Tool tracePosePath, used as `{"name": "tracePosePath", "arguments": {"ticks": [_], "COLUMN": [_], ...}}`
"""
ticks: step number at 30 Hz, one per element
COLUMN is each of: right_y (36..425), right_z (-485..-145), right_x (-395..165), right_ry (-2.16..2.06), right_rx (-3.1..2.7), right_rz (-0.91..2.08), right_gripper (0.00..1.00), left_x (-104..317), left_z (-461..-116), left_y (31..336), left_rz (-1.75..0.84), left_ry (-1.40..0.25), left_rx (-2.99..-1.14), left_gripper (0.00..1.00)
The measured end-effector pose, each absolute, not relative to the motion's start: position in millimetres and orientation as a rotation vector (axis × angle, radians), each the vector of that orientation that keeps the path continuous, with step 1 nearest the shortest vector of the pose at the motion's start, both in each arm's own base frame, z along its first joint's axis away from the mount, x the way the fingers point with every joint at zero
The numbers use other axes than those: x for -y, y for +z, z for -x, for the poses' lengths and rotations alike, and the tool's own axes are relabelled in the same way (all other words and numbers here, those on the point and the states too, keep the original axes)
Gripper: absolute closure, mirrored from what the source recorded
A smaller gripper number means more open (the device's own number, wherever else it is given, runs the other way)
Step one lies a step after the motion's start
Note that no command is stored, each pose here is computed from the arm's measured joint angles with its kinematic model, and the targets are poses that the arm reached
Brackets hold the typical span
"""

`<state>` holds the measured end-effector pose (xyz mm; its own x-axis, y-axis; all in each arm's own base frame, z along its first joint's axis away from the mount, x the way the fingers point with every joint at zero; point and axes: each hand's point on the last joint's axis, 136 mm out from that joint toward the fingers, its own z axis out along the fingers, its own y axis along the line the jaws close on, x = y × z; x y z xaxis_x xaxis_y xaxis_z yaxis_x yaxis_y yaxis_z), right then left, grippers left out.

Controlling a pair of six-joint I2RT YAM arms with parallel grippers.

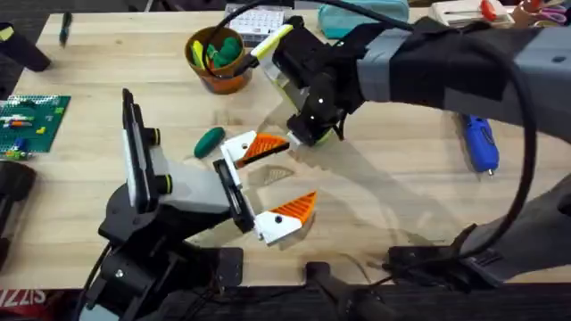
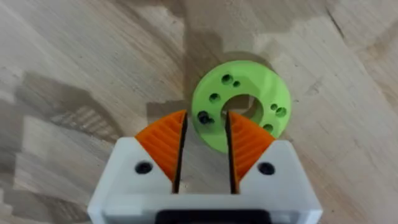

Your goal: Pick up the gripper from the table and insert it into the empty holder that is missing its gripper. Then pick up a screw, insert it into the mounting hole, and use the screwdriver to tighten it. Finally, clean up the table by picking up the vegetable and placing it into the bucket.

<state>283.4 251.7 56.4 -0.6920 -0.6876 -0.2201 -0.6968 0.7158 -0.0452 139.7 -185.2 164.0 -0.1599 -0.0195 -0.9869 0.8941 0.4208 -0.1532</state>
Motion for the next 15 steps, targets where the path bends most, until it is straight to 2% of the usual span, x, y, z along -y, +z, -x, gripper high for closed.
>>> {"name": "tracePosePath", "arguments": {"ticks": [15], "right_y": [57.2], "right_z": [-279.0], "right_x": [-255.6], "right_ry": [0.061], "right_rx": [-2.696], "right_rz": [1.128], "right_gripper": [0.6], "left_x": [185.2], "left_z": [-139.7], "left_y": [164.0], "left_rz": [-0.81], "left_ry": [-0.982], "left_rx": [-1.511], "left_gripper": [0.014]}}
